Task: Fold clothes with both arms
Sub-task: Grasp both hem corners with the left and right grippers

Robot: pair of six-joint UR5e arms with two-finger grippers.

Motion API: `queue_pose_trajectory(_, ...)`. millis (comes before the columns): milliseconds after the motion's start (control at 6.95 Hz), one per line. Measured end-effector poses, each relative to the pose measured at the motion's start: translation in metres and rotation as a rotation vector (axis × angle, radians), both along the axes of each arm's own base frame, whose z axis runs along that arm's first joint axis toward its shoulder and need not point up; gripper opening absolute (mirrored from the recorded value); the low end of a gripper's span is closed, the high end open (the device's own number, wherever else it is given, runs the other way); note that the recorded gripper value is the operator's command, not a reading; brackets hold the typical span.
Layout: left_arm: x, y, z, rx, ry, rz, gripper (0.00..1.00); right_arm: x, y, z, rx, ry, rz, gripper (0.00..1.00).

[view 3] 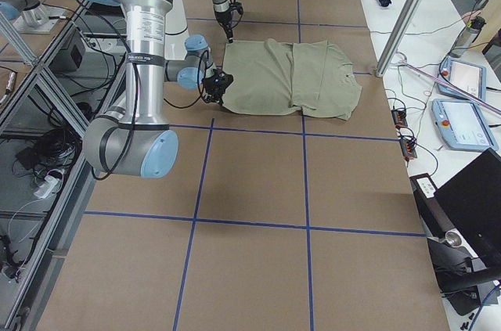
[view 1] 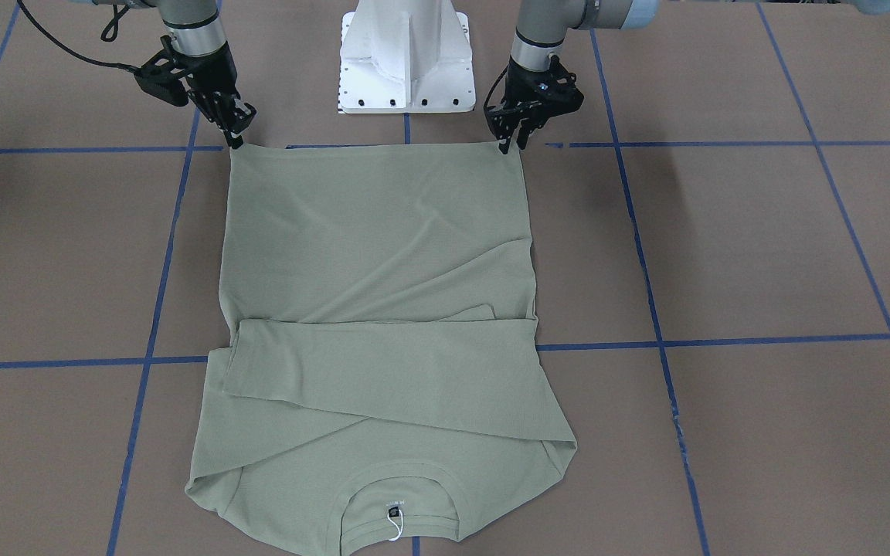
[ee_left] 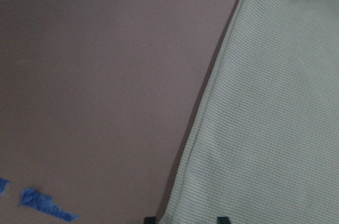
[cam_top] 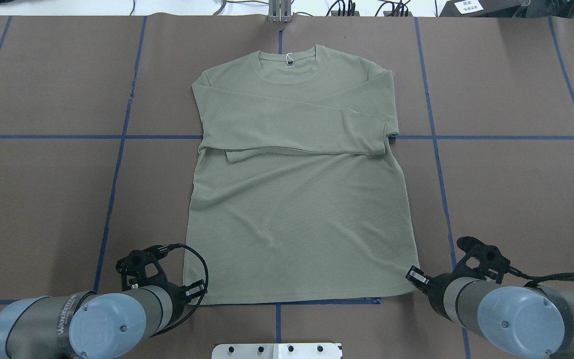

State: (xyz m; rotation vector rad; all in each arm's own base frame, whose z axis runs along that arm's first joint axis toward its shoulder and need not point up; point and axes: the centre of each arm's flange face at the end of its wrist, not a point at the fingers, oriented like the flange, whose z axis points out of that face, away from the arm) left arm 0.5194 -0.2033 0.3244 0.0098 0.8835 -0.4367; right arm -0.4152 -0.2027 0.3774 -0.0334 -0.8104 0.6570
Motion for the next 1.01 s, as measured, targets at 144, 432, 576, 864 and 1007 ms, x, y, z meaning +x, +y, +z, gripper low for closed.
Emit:
queue_pose_trajectory(144,-0.001,0.000,0.003,0.000,-0.006,0.001,0.00,0.001,0.000,-0.003,0.000,-0.006,0.000,0.00)
queue_pose_trajectory(432,-0.007,0.000,-0.004,-0.002,0.011,0.003,0.00,0.004,0.001,-0.009,0.001,-0.020,-0.002,0.00)
queue_pose_trajectory(576,-0.021,0.004,-0.014,-0.015,0.036,0.020,0.00,0.008,0.003,-0.019,-0.004,-0.041,-0.009,0.00)
queue_pose_trajectory(864,-0.068,0.019,-0.041,-0.060,0.084,0.073,0.00,0.028,0.016,-0.040,-0.043,-0.088,-0.062,0.00)
queue_pose_trajectory(1007,-0.082,0.029,-0.055,-0.093,0.110,0.092,0.00,0.045,0.025,-0.052,-0.070,-0.113,-0.101,0.00)
